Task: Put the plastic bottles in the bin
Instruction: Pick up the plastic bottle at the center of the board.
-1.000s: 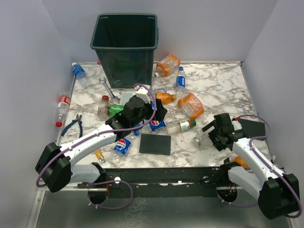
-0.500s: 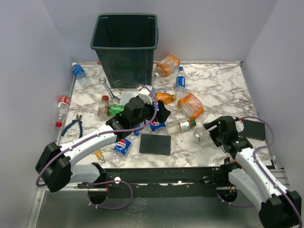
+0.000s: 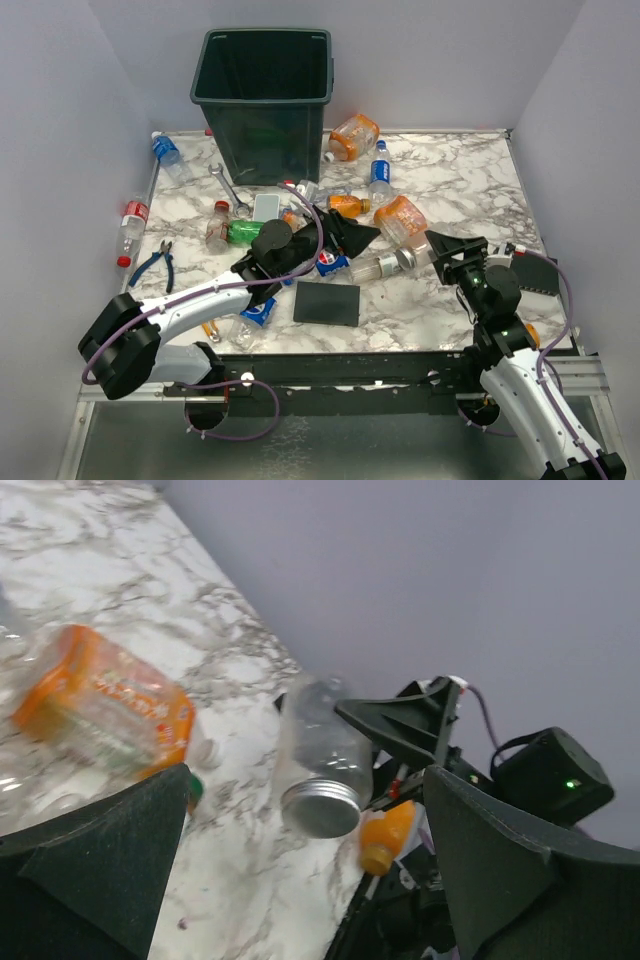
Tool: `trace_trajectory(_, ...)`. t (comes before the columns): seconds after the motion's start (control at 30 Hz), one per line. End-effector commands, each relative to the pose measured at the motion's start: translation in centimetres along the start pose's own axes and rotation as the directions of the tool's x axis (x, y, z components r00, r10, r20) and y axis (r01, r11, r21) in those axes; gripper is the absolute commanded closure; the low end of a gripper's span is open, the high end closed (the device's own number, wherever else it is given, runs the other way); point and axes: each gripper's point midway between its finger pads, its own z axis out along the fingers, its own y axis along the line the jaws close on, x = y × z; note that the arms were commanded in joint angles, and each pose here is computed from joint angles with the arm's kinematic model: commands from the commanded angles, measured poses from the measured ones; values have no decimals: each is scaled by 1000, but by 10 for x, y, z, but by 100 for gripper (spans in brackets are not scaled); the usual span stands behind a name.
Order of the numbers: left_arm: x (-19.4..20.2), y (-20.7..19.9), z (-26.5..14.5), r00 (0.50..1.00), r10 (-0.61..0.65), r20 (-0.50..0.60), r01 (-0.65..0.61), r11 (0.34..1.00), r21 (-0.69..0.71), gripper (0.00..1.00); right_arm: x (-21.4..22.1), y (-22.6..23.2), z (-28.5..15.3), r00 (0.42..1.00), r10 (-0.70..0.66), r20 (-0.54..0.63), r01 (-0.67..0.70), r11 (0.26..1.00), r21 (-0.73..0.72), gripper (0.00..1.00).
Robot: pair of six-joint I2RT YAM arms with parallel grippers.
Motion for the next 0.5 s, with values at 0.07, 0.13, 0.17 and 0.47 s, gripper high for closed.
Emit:
trace_trajectory(0.07, 13, -55, 22, 1000, 1, -6, 1, 980, 199, 1, 1, 67, -4, 996, 65, -56, -77, 962, -261, 51)
trace_trajectory(0.13, 22, -55, 26, 1000, 3, -22, 1, 981, 196, 1, 1, 72, -5, 996, 64, -57, -77, 958, -277, 51)
trace_trajectory(0.17, 25, -54, 28, 1000, 3, -28, 2, 981, 195, 1, 1, 73, -5, 996, 63, -60, -77, 957, -278, 51)
trace_trajectory(0.47, 44, -57, 42, 997, 15, -74, 1, 977, 212, 1, 5, 79, -9, 994, 67, -88, -92, 946, -312, 52)
